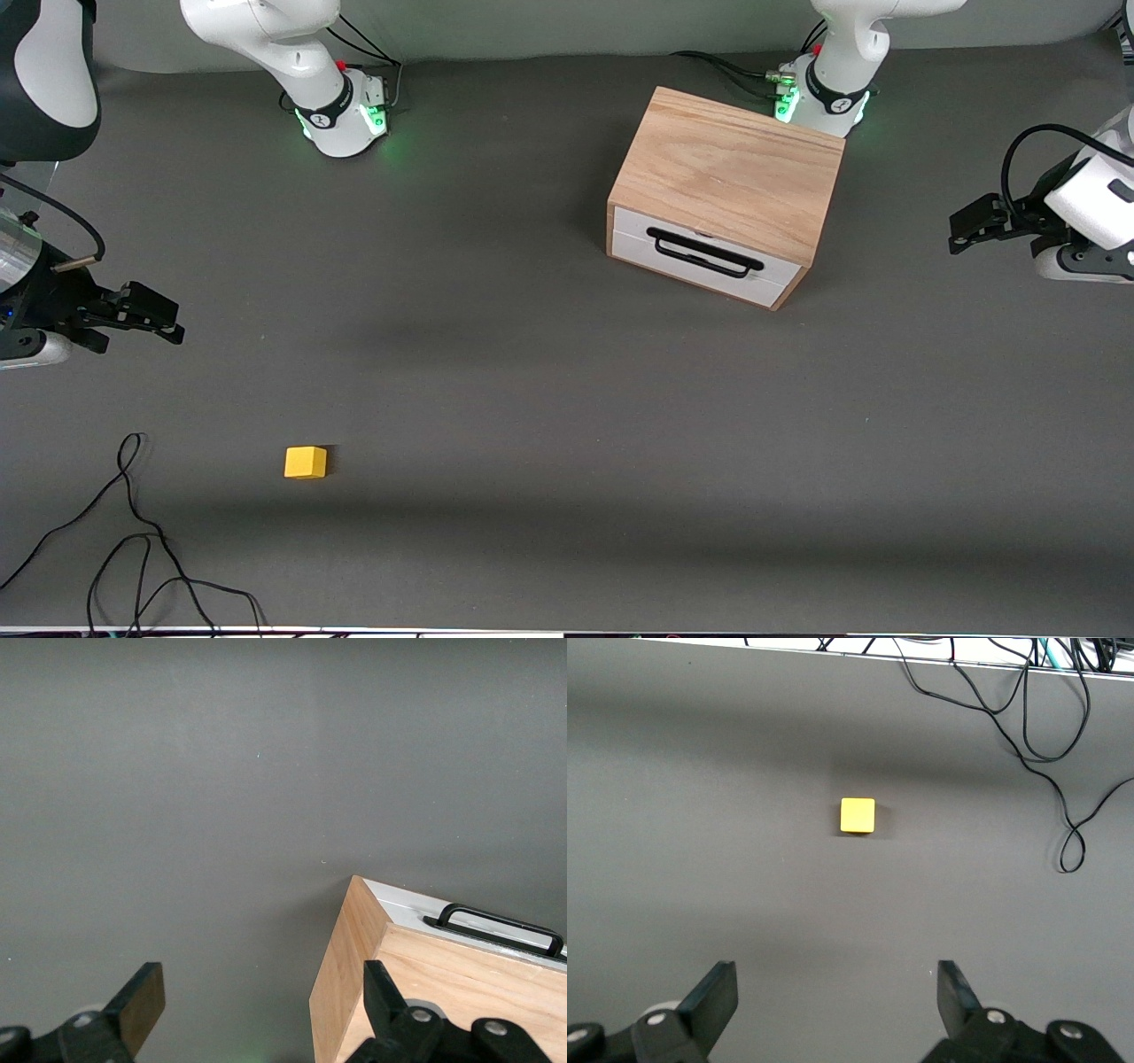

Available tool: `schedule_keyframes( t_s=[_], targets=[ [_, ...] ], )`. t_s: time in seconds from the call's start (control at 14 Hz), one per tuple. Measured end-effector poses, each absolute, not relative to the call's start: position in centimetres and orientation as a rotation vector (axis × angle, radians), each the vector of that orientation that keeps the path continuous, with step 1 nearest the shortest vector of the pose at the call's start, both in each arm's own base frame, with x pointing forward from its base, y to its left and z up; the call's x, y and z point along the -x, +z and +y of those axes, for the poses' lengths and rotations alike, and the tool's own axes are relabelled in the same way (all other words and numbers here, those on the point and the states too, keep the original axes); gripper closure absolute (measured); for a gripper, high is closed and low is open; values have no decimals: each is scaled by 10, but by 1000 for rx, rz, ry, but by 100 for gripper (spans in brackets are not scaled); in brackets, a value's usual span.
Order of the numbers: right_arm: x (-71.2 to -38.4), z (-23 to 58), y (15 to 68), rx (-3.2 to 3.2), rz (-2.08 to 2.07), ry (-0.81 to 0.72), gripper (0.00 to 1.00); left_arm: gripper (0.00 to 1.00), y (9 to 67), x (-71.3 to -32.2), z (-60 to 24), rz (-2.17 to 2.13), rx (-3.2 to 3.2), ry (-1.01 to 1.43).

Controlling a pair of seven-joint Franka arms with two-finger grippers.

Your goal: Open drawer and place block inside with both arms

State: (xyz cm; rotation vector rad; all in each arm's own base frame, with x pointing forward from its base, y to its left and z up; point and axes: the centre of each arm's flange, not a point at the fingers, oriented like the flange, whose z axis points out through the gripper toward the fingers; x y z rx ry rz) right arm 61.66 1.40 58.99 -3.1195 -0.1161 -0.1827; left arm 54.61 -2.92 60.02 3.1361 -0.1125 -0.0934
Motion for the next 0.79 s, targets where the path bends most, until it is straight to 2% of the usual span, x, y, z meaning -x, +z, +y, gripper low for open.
schedule_keyframes(
  t_s=[0.79],
  targets=[
    [-615,15,591,3124,-112,-183,0,0,598,-547,-29,-112,-3136,-100]
  ],
)
